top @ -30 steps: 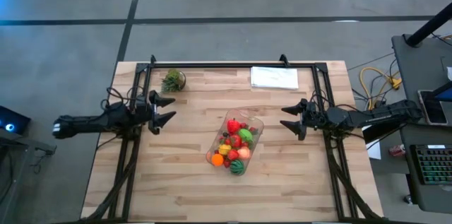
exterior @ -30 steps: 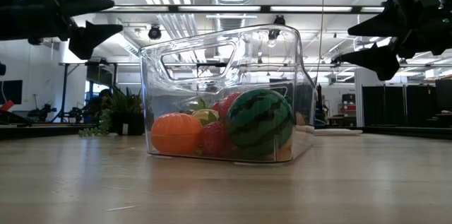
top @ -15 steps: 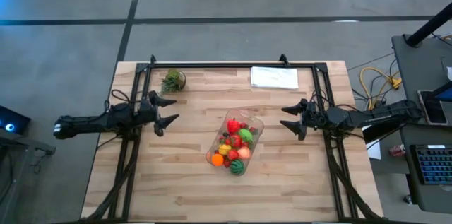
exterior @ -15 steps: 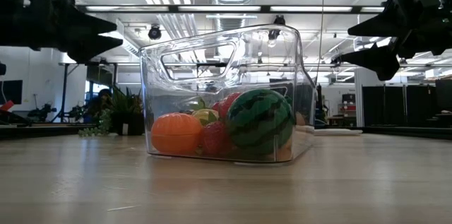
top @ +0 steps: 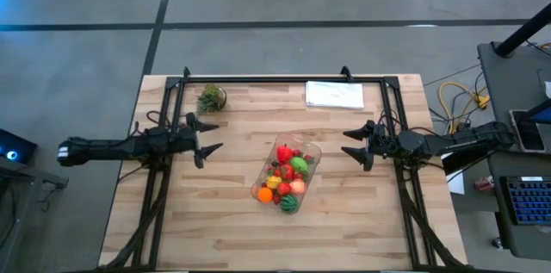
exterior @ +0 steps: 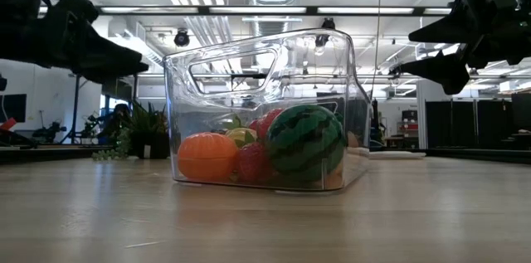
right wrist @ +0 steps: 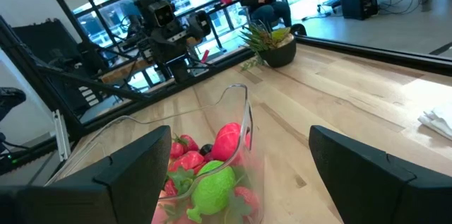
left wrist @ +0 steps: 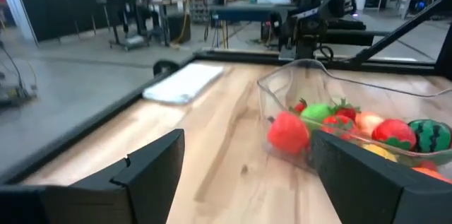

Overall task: Pick and placing Produce into tupperware
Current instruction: Return to Home Position

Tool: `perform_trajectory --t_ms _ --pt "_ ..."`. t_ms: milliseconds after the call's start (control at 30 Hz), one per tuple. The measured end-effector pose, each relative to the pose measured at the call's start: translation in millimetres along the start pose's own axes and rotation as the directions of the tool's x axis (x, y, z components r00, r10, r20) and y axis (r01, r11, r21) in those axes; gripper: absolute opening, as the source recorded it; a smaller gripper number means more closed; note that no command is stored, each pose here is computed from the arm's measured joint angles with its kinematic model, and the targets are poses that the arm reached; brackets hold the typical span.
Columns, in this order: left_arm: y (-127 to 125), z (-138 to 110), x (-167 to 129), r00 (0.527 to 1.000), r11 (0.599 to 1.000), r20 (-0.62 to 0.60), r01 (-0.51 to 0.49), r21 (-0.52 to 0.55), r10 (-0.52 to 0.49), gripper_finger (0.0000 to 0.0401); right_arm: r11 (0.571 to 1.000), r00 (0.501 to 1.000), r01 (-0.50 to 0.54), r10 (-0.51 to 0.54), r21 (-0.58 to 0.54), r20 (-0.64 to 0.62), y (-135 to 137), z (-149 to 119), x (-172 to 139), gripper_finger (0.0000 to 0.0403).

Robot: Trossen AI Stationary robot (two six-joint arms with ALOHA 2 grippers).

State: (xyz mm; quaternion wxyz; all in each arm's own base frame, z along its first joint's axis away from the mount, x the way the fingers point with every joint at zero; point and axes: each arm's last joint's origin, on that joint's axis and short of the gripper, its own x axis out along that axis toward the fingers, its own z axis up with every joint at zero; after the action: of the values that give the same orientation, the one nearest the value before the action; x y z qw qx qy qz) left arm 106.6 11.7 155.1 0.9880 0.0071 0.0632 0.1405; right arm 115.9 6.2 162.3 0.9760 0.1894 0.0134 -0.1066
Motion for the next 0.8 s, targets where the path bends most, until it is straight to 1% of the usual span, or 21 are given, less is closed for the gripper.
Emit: perform_trajectory --t_ms 167,500,800 --pt "-0.2 -1.2 0.9 1.000 0.998 -0.014 0.000 -0.068 -0.001 0.0293 1.000 1.000 0.000 0.000 0.000 0.000 0.0 0.0 0.0 0.0327" --pt "0.9 8.0 -3.6 0.996 0.996 0.092 0.007 -0.094 0.002 0.0293 1.000 1.000 0.000 0.000 0.000 0.000 0.0 0.0 0.0 0.0327" --pt "0.7 7.7 -2.9 0.996 0.996 0.086 0.007 -0.094 0.001 0.0293 1.000 1.000 0.000 0.000 0.000 0.000 0.0 0.0 0.0 0.0327"
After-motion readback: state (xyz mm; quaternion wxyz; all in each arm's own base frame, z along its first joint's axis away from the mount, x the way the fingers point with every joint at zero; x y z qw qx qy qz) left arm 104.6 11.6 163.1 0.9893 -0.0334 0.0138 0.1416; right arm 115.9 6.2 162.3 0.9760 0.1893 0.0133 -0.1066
